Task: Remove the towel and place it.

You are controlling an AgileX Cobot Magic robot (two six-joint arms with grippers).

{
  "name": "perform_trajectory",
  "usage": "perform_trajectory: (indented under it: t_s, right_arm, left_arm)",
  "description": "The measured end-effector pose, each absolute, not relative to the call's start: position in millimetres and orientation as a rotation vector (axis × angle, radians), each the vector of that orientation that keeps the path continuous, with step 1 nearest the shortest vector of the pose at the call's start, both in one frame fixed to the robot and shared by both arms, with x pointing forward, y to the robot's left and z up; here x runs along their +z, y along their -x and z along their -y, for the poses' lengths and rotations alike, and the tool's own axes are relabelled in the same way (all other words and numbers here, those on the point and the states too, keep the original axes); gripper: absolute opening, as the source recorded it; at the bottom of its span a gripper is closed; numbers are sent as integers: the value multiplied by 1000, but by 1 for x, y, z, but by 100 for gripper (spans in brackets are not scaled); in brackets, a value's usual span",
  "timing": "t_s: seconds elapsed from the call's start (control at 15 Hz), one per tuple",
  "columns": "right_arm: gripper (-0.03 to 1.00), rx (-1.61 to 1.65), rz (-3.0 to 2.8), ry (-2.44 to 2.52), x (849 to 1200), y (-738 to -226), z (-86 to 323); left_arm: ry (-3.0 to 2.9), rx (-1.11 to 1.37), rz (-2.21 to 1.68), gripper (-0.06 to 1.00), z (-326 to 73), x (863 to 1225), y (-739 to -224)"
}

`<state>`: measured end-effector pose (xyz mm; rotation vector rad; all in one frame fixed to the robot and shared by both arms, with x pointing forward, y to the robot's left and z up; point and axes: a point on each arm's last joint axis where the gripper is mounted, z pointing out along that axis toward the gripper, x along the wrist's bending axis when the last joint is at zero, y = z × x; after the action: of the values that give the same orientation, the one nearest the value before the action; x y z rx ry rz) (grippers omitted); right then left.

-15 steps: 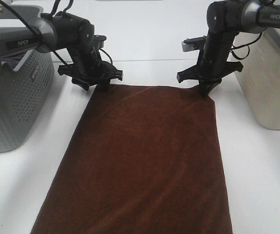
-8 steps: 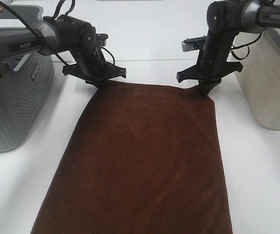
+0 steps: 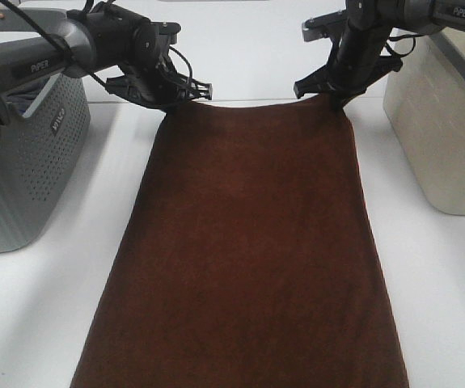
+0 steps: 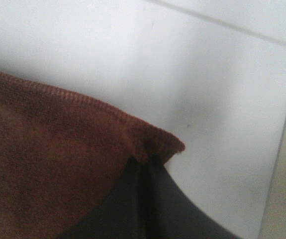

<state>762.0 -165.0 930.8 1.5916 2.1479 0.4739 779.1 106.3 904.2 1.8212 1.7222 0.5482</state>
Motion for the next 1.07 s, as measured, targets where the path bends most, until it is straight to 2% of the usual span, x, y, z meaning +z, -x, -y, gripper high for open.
perform_trajectory:
  t_s: [0.6, 0.93, 1.07]
  right_arm:
    - [0, 762, -1960, -1281, 949, -788, 156]
    - [0, 808, -1946, -1220, 918, -796, 152]
    - [2, 833, -1930, -1204, 918, -797, 151]
  left_arm:
    - [-1552, 711, -1437, 1, -120, 922, -809]
    - [-1539, 762, -1335, 1, -121, 909, -814]
    - [-1546, 770, -1317, 3, -120, 903, -815]
